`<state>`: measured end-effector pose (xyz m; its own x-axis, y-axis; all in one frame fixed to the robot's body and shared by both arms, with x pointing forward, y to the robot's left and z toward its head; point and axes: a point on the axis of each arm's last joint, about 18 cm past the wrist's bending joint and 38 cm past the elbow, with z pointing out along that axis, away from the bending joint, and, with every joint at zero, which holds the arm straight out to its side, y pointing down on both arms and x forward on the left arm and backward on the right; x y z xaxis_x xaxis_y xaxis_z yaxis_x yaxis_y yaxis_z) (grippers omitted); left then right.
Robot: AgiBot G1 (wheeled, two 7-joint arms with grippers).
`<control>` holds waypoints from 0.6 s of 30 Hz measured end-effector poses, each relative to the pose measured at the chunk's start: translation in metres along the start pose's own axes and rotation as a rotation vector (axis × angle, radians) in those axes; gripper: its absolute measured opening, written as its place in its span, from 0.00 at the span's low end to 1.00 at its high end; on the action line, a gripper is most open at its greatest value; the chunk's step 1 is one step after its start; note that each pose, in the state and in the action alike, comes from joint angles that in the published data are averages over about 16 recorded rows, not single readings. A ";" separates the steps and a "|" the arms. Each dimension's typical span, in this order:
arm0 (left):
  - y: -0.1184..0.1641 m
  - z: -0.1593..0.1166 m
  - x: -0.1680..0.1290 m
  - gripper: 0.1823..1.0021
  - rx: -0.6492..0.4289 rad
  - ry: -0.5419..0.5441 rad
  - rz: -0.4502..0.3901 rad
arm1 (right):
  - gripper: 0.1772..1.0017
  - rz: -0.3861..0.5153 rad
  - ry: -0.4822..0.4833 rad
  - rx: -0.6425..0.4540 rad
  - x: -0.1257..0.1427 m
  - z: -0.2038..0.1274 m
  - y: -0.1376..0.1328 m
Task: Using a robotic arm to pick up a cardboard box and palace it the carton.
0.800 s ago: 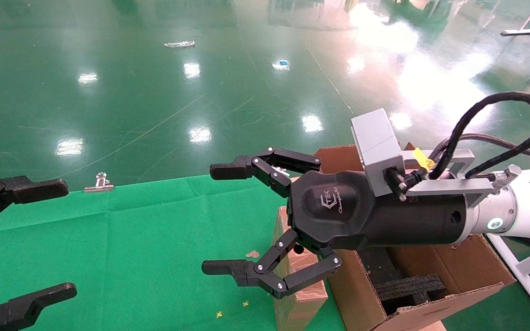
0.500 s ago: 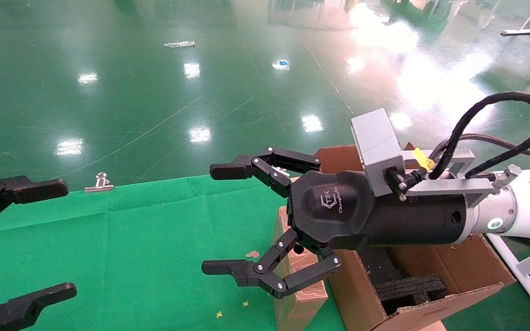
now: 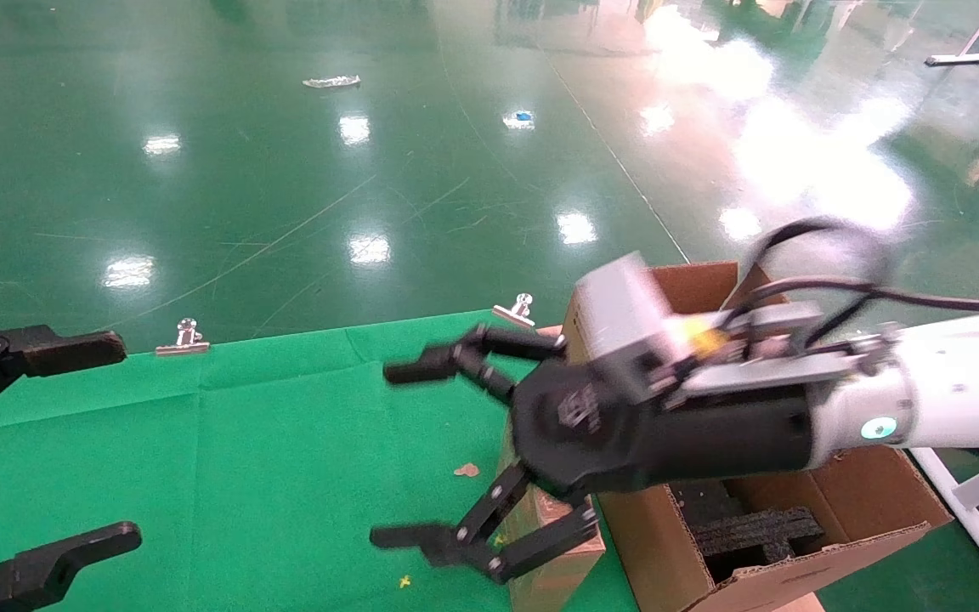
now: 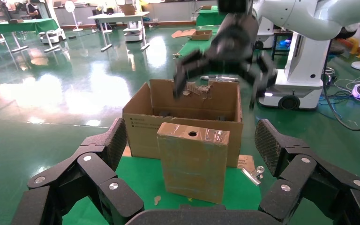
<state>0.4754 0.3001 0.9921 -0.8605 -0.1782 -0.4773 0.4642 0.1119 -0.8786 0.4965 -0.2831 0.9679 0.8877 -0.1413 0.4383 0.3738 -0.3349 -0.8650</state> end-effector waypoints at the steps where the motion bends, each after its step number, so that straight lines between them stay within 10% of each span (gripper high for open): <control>1: 0.000 0.000 0.000 1.00 0.000 0.000 0.000 | 1.00 0.004 -0.008 -0.037 0.001 0.005 0.003; 18: 0.000 0.000 0.000 1.00 0.000 0.000 0.000 | 1.00 -0.105 -0.011 -0.710 0.055 0.046 -0.005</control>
<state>0.4755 0.3001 0.9921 -0.8605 -0.1781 -0.4773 0.4642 0.1119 -0.8786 0.5563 -0.2463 0.9849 0.8607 -0.0665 0.5047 0.1960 -0.8717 -0.4491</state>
